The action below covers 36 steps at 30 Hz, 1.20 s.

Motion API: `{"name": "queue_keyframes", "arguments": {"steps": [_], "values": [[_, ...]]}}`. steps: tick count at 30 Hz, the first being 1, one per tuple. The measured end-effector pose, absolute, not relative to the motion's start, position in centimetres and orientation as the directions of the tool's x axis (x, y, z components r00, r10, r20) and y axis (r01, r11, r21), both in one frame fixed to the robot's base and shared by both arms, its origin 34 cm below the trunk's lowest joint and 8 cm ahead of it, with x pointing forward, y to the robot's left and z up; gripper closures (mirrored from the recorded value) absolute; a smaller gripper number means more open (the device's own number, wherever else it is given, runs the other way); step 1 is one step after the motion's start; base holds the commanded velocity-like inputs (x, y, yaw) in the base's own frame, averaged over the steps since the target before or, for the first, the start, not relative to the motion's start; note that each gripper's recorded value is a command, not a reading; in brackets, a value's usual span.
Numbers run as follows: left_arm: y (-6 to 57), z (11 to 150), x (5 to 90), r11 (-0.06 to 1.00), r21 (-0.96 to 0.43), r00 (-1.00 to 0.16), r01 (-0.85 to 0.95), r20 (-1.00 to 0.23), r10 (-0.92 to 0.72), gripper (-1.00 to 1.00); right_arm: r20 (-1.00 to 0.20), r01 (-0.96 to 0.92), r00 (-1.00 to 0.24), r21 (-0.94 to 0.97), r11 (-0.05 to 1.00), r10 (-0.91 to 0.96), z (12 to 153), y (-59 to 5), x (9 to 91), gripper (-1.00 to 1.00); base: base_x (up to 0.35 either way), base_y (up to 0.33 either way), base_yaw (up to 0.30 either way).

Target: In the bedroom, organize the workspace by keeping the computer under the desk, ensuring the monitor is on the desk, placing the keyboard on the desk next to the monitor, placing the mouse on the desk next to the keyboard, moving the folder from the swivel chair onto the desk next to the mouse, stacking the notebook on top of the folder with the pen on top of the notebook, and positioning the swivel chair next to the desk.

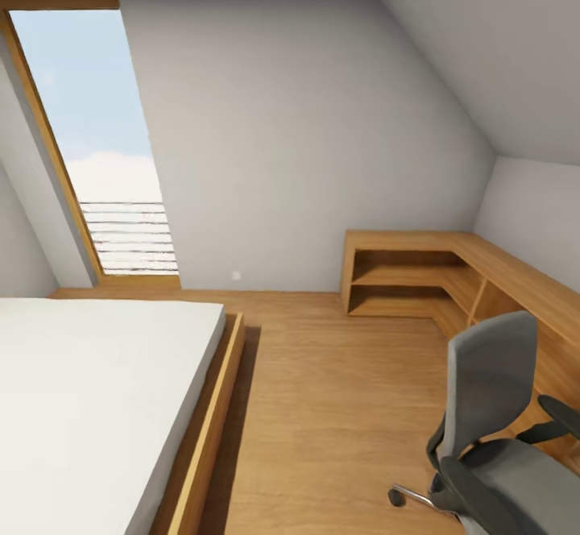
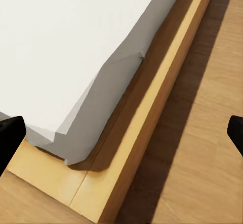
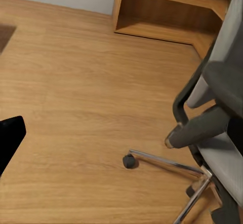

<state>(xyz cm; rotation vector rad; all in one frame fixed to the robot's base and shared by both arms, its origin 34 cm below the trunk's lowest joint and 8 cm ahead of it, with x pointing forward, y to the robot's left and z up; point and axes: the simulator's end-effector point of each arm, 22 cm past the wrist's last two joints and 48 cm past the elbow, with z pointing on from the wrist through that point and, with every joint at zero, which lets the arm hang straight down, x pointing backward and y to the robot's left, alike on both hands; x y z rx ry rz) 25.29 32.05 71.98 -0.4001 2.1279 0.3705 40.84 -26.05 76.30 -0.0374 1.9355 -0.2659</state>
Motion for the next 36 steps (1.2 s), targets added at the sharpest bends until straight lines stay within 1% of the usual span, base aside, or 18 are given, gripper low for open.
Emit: {"name": "queue_keyframes", "arguments": {"steps": [36], "values": [[31.98, 71.97, 25.29, 0.903, 0.111, -0.533, -0.416, -0.834, -0.144, -1.0, -0.914, 0.09, -0.373, -0.209, 0.974, -0.162, 76.28, -26.2, 40.82, -1.0, 0.324, 0.0, 0.002]]}}
